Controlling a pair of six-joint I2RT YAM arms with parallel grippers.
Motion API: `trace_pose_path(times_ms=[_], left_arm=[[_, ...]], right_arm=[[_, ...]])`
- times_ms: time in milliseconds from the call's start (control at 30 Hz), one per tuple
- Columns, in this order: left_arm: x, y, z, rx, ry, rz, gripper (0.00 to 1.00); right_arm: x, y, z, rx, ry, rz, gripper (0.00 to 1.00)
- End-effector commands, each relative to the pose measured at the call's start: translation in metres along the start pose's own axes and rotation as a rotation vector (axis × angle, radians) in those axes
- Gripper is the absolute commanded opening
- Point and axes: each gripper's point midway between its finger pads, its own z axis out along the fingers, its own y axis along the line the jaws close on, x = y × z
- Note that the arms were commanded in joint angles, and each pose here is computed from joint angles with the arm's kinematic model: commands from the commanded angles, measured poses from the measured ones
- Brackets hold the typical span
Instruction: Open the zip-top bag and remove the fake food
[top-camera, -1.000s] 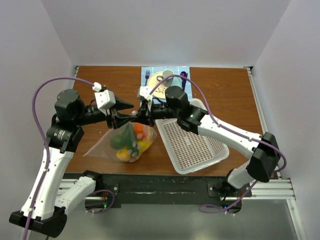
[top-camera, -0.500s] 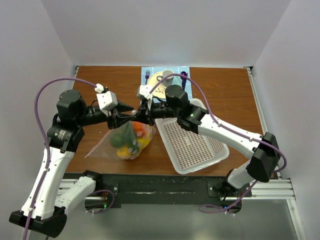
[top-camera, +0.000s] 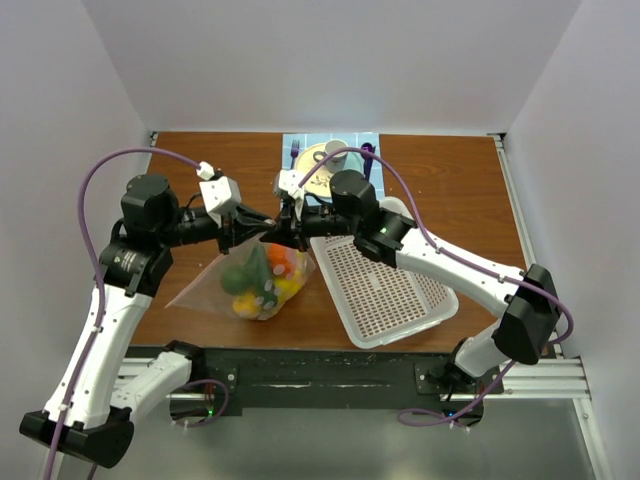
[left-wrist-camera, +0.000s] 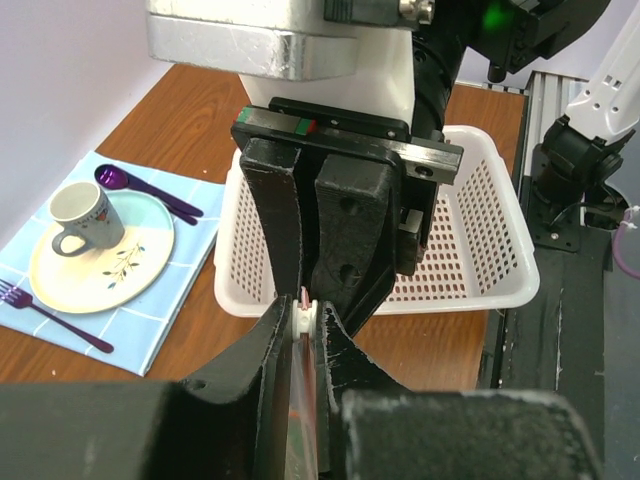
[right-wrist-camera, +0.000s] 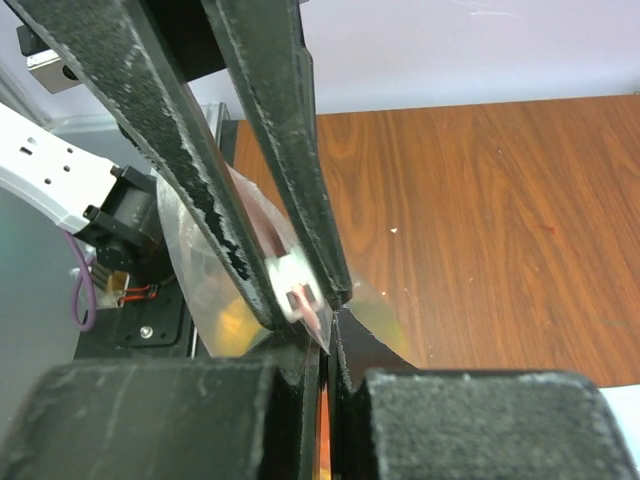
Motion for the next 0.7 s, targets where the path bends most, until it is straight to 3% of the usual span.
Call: trace_pose_path(times_ms=[0, 333, 667], left_arm=[[-0.005, 0.007, -0.002, -0.031, 0.032, 0.028, 0.04], [-0.006, 0.027, -0.017, -0.149, 0.130, 0.111, 0.00], [0.010, 0.021, -0.026, -0.163, 0.187, 0.112, 0.00]], right_arm=[[-0.041, -0.001, -0.005, 0.025, -0.091, -0.072, 0.00], [-0.051, -0.033, -0.029, 0.205, -0.160, -0.104, 0.00], [-0.048, -0.067, -0.051, 0.354, -0.239, -0.014, 0.00]])
